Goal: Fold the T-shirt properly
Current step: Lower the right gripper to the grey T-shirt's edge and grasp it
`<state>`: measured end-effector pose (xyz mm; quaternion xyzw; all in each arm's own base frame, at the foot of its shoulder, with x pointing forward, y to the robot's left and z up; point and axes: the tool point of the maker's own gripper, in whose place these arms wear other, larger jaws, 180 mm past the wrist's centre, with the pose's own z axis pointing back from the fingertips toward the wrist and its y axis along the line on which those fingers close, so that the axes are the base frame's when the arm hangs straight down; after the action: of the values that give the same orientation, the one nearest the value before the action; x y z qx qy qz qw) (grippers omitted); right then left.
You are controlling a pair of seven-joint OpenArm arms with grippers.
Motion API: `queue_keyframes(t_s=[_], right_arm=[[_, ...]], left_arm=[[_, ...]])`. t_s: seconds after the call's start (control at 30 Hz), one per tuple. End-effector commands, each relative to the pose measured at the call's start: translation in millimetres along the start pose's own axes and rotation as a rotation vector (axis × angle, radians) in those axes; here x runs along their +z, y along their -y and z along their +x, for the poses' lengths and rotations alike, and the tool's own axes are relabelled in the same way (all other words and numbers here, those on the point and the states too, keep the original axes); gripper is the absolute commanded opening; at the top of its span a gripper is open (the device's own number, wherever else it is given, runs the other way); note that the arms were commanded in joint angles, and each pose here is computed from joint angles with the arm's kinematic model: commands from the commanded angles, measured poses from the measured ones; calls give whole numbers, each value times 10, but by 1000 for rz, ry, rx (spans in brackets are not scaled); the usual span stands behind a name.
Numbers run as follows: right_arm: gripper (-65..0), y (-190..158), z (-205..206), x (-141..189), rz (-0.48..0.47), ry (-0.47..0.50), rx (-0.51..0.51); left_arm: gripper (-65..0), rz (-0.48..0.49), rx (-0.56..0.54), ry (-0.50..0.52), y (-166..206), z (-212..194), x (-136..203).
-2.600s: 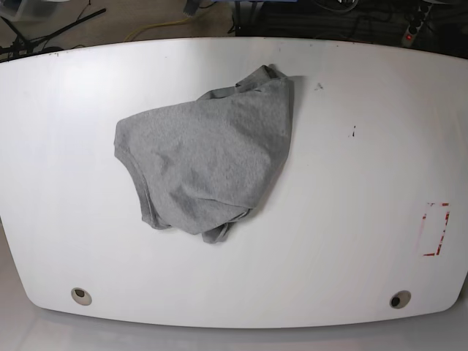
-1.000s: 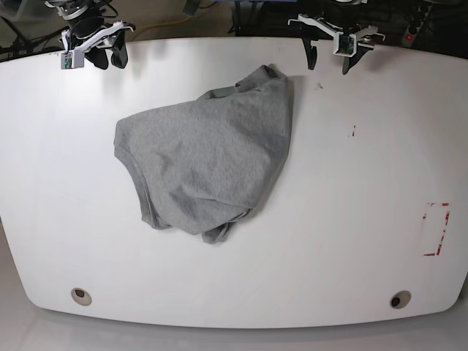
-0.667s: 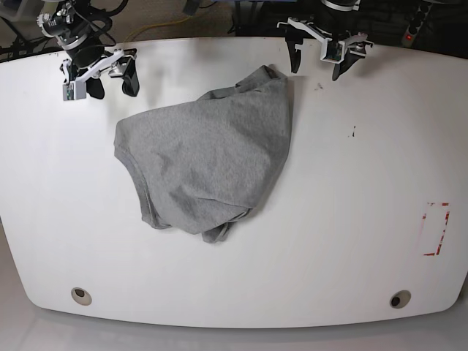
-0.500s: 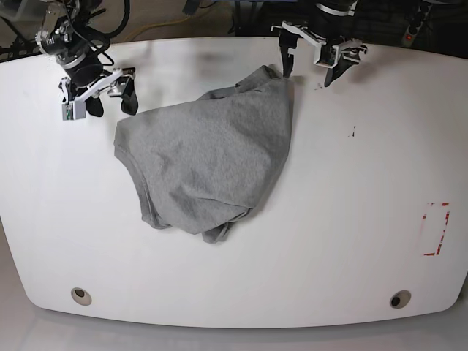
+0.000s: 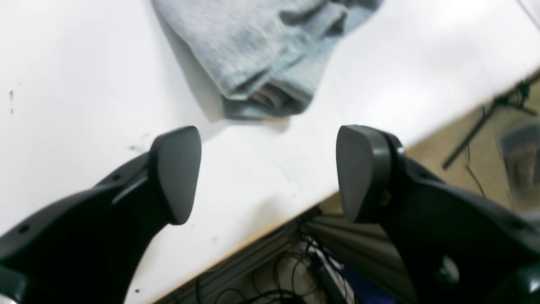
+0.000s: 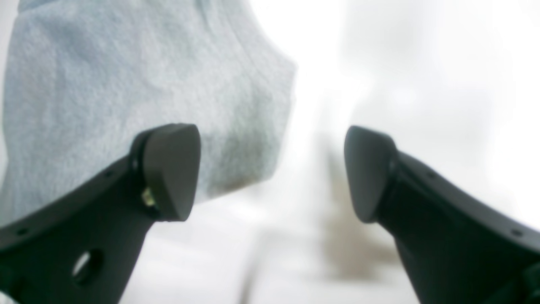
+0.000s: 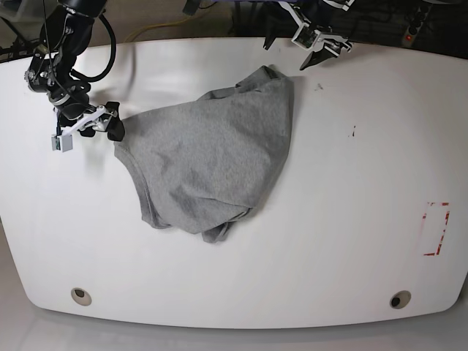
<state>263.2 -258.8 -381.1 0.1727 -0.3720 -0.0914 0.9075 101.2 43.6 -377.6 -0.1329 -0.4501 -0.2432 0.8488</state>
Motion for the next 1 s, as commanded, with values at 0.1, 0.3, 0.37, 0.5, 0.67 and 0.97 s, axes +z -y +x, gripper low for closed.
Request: queue_keyframes(t_s=[0.1,0.3,0.37,0.5,0.67,0.97], right_arm=[[-136,140,91,-85,20,16,-67],[-136,205,3,-197,24,-10,-124],[-138,225,-20,-231,25,-18,-140],[-138,205,-78,-286,34,-39,-149],[-140,1,-205,-392,81,-117,-77],[-233,17,-296,-390,75,-138,-77]], left_arm=[[-192,-23,-8,28,43,67,48],[-192,-16,-9,25,21,55,51],[-192,-15,-8,25,22,57,49],[-192,-14,-5,26,26,61,47],[-192,-11,2,27,21,64,44],[-187,45,31,40,-89,105,16]])
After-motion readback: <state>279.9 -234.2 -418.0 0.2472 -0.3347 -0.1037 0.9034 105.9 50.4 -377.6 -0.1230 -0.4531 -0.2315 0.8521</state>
